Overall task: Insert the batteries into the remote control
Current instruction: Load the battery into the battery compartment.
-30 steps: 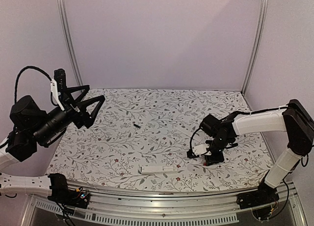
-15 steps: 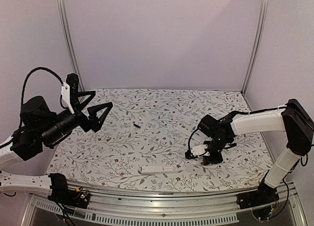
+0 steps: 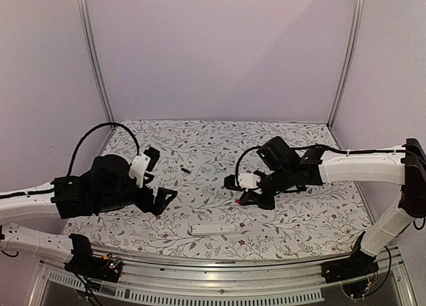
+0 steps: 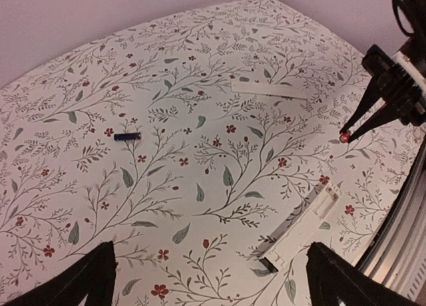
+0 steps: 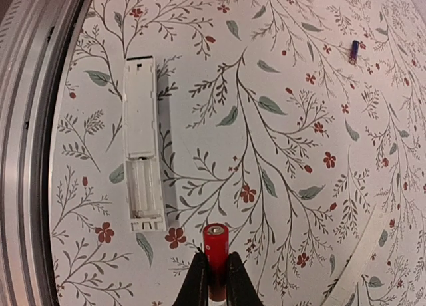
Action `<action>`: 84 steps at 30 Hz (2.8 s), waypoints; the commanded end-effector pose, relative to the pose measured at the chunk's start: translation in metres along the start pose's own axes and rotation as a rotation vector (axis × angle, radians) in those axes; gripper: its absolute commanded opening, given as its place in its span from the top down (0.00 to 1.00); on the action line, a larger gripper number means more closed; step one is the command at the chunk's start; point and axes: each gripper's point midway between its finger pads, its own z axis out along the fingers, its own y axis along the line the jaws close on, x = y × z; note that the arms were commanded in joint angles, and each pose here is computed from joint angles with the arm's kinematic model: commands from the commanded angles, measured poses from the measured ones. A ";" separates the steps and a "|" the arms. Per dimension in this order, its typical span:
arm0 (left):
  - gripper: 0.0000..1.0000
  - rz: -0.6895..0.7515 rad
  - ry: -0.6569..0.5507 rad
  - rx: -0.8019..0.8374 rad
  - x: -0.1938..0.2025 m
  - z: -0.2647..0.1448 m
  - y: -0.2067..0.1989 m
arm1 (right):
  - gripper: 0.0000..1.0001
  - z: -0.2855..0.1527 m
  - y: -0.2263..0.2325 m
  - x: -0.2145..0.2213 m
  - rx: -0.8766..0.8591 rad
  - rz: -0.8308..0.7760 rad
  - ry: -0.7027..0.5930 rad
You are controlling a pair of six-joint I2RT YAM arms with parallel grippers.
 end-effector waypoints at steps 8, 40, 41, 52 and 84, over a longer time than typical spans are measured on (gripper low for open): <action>0.01 -0.009 0.226 -0.038 0.058 0.033 0.000 | 1.00 0.019 0.030 -0.059 -0.052 -0.027 -0.155; 0.00 -0.163 0.069 -0.122 0.053 0.043 0.010 | 1.00 0.066 0.048 -0.023 0.065 -0.054 0.127; 0.00 -0.168 0.066 -0.117 0.054 0.044 0.009 | 1.00 0.067 0.047 -0.024 0.064 -0.052 0.132; 0.00 -0.126 0.092 -0.199 0.065 0.050 0.024 | 0.99 0.068 0.058 -0.013 0.007 -0.074 0.241; 0.00 -0.067 0.152 -0.194 0.064 0.069 0.025 | 0.95 0.072 0.058 -0.022 0.016 -0.133 0.241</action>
